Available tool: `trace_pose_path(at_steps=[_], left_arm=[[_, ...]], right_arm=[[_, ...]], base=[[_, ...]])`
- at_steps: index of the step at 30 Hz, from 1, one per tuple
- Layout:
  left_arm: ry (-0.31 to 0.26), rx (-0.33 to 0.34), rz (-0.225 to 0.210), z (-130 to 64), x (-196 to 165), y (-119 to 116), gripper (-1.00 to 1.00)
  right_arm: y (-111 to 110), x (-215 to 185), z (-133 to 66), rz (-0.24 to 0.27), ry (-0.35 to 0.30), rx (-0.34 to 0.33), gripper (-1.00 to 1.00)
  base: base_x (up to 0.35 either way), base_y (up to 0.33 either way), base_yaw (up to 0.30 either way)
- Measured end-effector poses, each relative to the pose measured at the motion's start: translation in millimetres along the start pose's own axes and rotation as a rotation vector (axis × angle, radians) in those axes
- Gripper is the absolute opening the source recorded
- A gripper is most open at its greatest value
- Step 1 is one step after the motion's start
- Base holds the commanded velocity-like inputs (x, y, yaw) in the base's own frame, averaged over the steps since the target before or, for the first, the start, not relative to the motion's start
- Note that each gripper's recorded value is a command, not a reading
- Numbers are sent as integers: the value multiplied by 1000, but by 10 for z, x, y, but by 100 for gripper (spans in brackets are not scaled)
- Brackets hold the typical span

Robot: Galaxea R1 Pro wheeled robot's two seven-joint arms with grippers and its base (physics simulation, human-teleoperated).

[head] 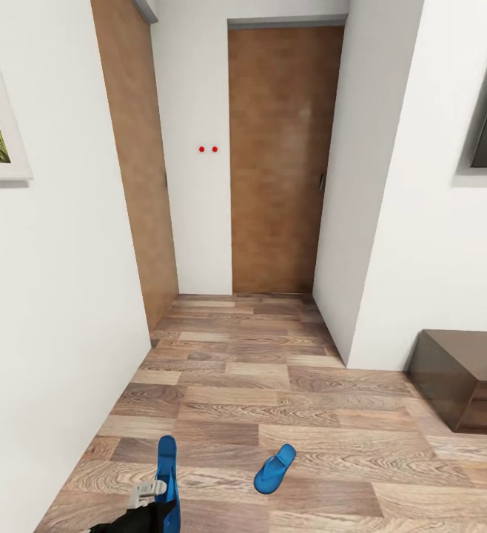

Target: In the bedroom, move the book from the bed onto either nightstand, and place the two sandals side by side next to the bed.

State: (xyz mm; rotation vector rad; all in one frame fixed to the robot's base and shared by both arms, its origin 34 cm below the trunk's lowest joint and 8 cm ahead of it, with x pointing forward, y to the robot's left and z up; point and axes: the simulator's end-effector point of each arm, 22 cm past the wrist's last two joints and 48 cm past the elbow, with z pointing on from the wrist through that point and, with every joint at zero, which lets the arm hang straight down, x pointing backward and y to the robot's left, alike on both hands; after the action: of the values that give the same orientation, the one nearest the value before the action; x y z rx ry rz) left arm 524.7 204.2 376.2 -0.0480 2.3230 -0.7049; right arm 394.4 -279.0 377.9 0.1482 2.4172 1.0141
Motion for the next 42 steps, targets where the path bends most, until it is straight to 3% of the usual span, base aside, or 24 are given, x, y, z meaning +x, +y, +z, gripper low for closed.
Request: trace_pose_path(at_steps=[4,6,8,9,14,17,20,25,29,30,37,40,42], left_arm=[[-1,-1,0,0,-1,2,-100],[-1,-1,0,0,-2,3,-100],[-1,-2,1,0,-2,5,-100],[-1,-3,1,0,-2,6,-100],[-1,-3,1,0,-5,6,-100],[-2,-2,1,0,-9,4,-100],[-2,-2,2,0,-7,3,-100],[-2,-1,2,0,-8,3,-100],[-2,-2,1,0,-5,3,-100],[-2,-1,1,0,-6,3,-100],[-2,-1,2,1,-8,3,-100],[-3,-1,3,4,-11,-2,-100],[-3,-2,3,7,-11,-6,-100]], right_arm=[[-17,-49,6,-16,-2,16,100],[-92,-234,4,-51,-21,73,100],[-269,-697,-49,-94,-57,224,100],[-299,-824,-65,-98,-63,258,100],[-543,-1772,-317,-91,-115,550,100],[-563,-2316,-491,-93,-176,666,100],[-463,-2683,-564,-91,-214,693,100],[-208,-3120,-606,-65,-214,683,100],[205,-3469,-421,-61,-239,638,100],[237,-3496,-401,-60,-241,646,100],[164,-3264,-229,-1,-199,870,100],[128,-3134,-108,43,-205,890,100],[159,-3073,-2,87,-215,862,100]], base=[[0,0,0],[0,0,0],[0,0,0],[0,0,0],[0,0,0],[0,0,0],[0,0,0],[0,0,0],[0,0,0],[0,0,0],[0,0,0],[0,0,0],[0,0,0]])
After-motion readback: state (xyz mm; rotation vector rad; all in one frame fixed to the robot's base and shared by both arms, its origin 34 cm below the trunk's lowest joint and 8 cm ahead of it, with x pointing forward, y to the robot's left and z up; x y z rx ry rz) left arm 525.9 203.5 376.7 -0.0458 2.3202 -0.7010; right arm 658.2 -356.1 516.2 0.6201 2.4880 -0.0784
